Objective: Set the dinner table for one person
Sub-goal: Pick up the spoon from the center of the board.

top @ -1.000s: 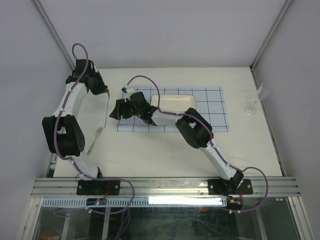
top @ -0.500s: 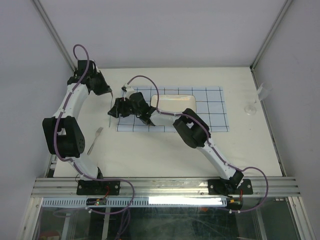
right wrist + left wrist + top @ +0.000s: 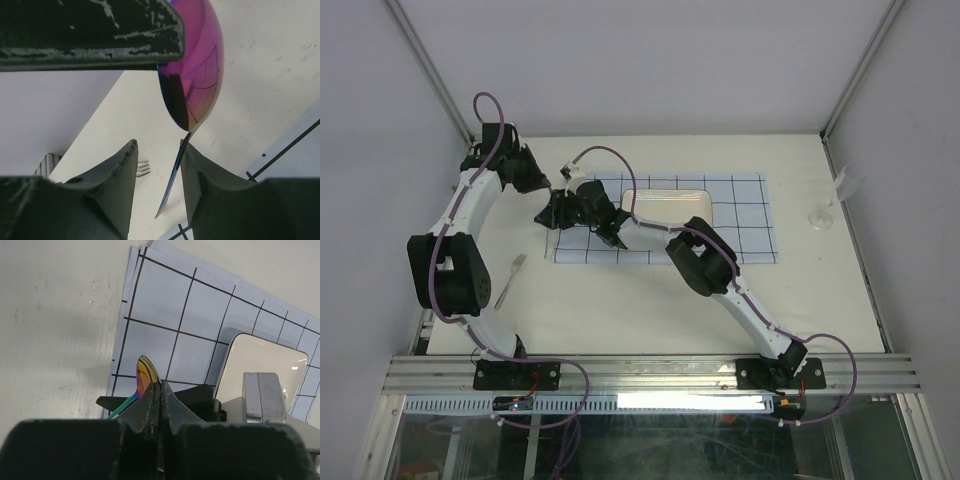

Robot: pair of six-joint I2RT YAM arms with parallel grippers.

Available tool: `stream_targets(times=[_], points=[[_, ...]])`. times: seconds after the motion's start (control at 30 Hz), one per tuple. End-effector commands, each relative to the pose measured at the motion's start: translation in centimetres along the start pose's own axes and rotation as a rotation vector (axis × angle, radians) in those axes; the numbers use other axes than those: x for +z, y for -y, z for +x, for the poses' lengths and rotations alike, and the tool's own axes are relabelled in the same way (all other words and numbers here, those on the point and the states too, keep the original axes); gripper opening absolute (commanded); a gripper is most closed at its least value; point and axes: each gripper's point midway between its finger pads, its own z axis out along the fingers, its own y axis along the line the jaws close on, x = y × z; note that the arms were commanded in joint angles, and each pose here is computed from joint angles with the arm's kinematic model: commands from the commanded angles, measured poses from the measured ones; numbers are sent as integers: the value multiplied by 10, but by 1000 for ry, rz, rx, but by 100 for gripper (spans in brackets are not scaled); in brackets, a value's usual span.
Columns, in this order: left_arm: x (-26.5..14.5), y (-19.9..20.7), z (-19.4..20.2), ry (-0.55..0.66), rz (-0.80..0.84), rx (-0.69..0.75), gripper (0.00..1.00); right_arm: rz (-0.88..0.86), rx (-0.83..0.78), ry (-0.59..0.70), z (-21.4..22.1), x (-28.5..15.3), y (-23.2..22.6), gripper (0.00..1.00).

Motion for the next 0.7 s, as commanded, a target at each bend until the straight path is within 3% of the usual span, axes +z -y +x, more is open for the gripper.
stream_targets(times=[0.0,0.1,0.17,0.23,0.67], points=[[-25,27,-21,95,81,14,0,-51,-25,79,-27,5,-19,40],[-26,28,-21,96,82,14,0,-53,-25,78,-27,6,-19,26],[-26,28,-21,96,81,14,0,-55,-24,70,-25,6,-19,11],[-26,29,-22,97,83,16,0,-55,-23,63,-24,6,-19,4],[-24,30,-23,95,89,21,0,-57,-59,65,-25,0,-20,0]])
